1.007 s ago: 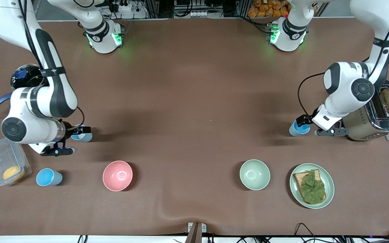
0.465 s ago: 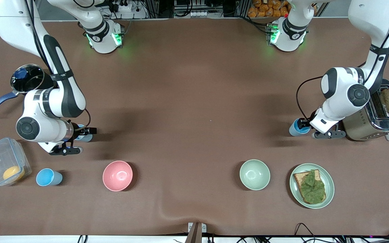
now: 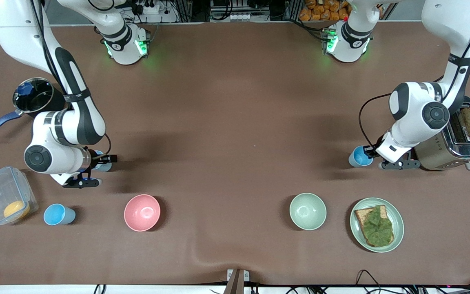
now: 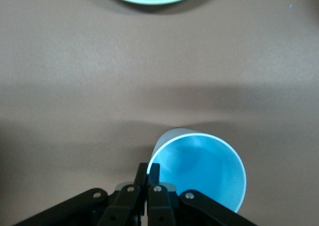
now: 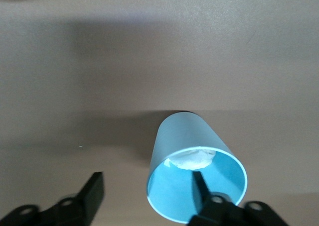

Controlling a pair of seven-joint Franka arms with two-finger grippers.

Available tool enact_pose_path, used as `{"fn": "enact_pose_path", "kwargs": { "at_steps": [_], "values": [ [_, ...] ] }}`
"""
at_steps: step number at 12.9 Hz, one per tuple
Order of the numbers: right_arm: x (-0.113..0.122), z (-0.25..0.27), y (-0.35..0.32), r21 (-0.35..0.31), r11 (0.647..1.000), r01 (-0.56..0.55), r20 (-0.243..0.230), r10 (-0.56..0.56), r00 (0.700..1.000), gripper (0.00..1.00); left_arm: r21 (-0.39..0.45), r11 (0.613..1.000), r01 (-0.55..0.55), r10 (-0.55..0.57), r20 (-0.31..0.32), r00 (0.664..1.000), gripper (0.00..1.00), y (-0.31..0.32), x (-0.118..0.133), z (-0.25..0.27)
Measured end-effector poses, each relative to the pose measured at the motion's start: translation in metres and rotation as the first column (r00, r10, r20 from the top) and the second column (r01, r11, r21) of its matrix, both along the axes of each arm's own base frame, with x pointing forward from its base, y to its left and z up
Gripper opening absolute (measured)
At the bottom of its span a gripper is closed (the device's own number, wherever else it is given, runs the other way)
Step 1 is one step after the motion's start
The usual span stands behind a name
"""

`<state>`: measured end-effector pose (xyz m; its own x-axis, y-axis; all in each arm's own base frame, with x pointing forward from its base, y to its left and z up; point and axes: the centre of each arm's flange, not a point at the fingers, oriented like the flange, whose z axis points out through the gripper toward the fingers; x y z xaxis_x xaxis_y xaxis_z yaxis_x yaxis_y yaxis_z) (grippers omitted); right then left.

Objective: Stack blue cups with both arms
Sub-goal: 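Close the right gripper on its blue cup while the left gripper grasps another, then carry the blue cup with the right gripper to the table center and set it down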

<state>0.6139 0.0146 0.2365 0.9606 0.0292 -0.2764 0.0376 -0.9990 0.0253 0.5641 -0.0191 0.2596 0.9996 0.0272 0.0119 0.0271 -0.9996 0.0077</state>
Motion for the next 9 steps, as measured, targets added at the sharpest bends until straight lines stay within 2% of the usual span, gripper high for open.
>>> {"fn": "enact_pose_path", "kwargs": {
  "at_steps": [3, 6, 9],
  "values": [
    [0.0, -0.004, 0.0, 0.0, 1.0, -0.001, -0.003, 0.001, 1.0, 0.36, 0.007, 1.0, -0.002, 0.003, -0.035, 0.999, 0.03, 0.001, 0.012, 0.033],
    [0.001, -0.003, 0.0, -0.003, 1.0, -0.005, 0.002, 0.005, 1.0, 0.03, 0.019, 1.0, -0.005, 0.007, -0.093, 0.996, 0.03, 0.003, 0.021, 0.102],
    [0.005, 0.002, 0.008, 0.0, 1.0, -0.017, 0.014, 0.017, 1.0, 0.02, 0.025, 1.0, 0.001, 0.002, -0.117, 0.993, 0.03, -0.002, 0.026, 0.163]
  ]
}}
